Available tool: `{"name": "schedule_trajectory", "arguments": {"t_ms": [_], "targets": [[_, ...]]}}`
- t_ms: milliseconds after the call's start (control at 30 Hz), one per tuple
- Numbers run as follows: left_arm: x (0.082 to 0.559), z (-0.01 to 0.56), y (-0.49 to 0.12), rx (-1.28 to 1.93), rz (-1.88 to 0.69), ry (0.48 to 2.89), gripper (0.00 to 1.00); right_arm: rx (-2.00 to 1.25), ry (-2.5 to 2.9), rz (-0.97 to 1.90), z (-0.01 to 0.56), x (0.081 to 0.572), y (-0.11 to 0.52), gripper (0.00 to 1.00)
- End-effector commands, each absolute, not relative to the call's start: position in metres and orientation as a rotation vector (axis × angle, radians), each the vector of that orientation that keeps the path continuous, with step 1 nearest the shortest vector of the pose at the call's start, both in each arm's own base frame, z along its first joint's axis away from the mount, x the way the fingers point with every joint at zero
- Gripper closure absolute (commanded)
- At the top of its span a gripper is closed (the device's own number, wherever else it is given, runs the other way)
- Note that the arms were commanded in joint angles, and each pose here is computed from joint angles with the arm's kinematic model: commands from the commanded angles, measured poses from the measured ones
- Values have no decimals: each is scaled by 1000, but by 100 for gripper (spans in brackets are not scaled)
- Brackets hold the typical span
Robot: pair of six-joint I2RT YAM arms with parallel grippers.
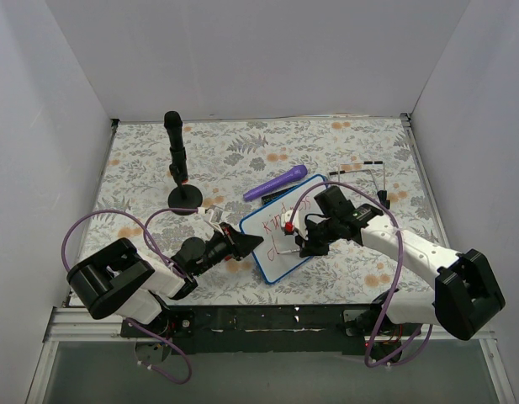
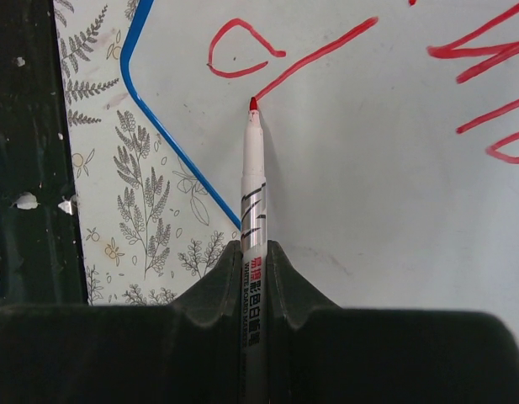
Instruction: Write a sentence on the whiteboard
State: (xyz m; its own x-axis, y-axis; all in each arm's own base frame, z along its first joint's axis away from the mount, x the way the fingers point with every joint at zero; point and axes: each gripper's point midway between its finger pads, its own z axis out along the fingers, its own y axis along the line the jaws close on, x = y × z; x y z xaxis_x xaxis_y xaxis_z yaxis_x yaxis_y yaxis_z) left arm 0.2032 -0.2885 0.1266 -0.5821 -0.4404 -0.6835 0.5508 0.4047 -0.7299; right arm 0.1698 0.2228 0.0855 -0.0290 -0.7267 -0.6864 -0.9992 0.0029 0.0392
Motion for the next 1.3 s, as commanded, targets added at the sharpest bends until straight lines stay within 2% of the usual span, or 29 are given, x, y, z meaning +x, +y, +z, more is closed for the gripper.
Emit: {"name": "schedule_trajectory", "arguments": {"t_ms": [0,833,1267], "targets": [[204,139,-291,136,-1342,1685,100,-1833,1812,756,75,160,218,99],[202,138,-289,139,-1340,1683,100,-1631,1791,675,116,207,236,99],[202,139,-289,140,-1340,1681,100,-1721,1833,694,93,189,220,99]]}}
